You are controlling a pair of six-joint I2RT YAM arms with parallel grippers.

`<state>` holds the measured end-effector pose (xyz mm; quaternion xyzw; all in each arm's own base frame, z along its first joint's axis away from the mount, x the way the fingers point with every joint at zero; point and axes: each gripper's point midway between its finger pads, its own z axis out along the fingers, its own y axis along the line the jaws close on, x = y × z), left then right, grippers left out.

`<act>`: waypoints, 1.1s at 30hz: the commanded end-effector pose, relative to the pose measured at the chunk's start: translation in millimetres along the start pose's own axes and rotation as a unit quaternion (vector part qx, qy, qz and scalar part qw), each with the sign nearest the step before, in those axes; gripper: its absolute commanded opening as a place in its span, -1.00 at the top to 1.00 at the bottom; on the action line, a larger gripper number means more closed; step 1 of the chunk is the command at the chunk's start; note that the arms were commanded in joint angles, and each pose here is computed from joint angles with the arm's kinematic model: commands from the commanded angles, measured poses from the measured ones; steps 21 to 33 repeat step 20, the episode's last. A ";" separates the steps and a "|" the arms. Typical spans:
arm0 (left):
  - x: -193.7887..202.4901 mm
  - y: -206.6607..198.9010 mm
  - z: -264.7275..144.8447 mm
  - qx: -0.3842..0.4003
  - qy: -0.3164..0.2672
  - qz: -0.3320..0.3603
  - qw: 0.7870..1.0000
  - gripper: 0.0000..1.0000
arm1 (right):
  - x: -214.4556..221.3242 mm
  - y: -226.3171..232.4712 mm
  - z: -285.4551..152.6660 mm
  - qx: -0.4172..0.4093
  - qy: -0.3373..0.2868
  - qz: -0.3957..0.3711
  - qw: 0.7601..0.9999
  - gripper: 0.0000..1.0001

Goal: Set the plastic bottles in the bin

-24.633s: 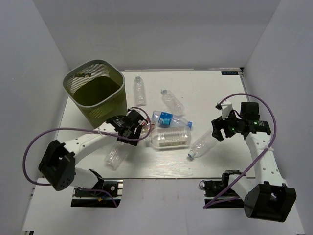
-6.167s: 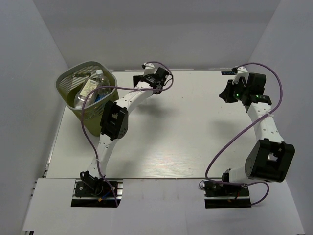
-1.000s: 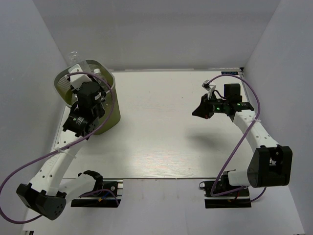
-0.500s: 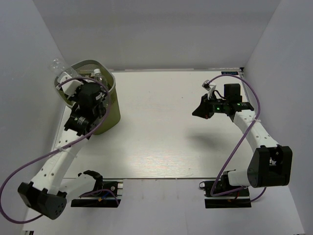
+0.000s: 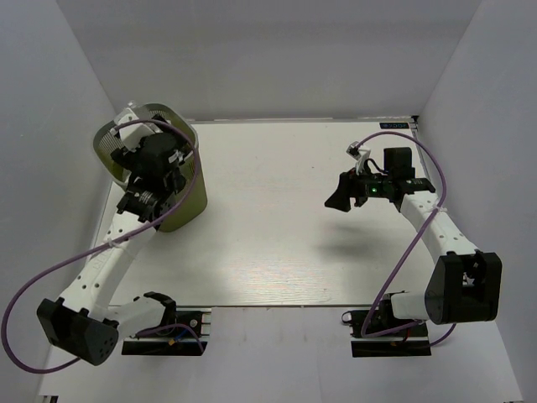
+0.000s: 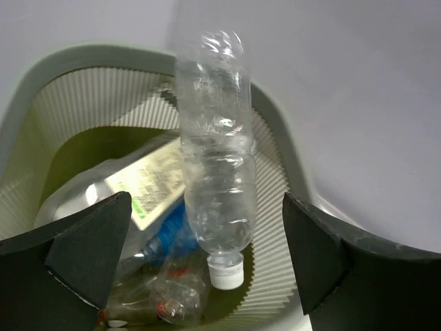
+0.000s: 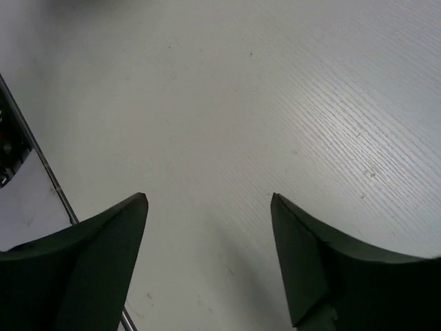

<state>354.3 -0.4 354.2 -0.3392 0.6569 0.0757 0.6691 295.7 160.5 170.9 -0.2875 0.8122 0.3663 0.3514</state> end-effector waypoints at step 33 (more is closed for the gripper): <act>92.2 -66.4 -191.1 0.631 0.169 0.157 0.741 -1.00 | -50.6 -22.3 -36.2 0.148 -0.064 -0.025 0.987 -0.81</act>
